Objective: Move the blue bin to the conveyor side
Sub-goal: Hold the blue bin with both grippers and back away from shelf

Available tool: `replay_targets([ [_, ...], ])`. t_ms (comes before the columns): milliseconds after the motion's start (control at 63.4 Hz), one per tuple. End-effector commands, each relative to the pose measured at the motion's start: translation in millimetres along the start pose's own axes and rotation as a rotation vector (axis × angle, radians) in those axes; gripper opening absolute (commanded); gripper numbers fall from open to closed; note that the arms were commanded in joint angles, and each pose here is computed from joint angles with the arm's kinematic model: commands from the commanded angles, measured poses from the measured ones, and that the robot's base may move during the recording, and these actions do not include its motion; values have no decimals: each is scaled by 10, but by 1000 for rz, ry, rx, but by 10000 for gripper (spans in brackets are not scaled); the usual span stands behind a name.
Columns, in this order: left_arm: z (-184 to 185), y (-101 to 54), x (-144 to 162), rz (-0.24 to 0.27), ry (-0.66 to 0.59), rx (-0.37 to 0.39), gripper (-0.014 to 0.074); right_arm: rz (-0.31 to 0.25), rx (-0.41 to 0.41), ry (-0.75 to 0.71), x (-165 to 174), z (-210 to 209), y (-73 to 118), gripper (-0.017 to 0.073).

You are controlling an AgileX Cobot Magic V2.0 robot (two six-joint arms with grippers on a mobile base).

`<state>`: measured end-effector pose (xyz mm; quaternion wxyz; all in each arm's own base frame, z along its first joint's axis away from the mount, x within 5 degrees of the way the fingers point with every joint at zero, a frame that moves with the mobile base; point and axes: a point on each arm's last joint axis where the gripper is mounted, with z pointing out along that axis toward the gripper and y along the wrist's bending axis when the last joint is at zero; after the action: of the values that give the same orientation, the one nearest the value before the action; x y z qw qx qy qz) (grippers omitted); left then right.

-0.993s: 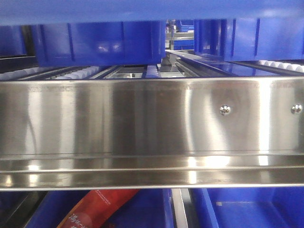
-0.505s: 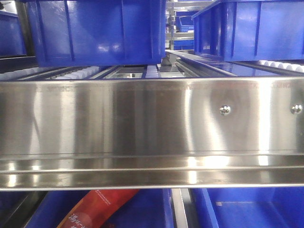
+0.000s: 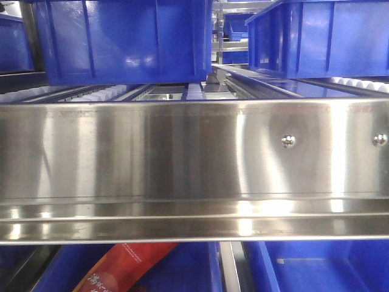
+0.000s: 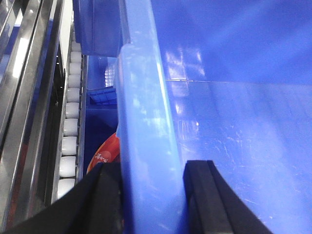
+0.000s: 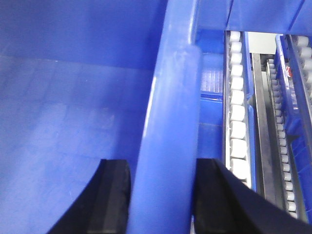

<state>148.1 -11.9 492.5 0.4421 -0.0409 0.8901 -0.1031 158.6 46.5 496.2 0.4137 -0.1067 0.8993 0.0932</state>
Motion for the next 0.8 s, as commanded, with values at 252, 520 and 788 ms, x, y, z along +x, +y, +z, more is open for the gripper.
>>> replay_targets([
  [252, -115, -29, -62, 29, -107, 14, -20, -36, 37, -129, -85, -118, -28, -81],
  [520, -115, -29, -62, 29, -107, 14, -20, -36, 37, -129, -85, -118, -28, -81],
  [788, -115, -29, -62, 29, -107, 14, -20, -36, 37, -129, -85, -118, -28, -81],
])
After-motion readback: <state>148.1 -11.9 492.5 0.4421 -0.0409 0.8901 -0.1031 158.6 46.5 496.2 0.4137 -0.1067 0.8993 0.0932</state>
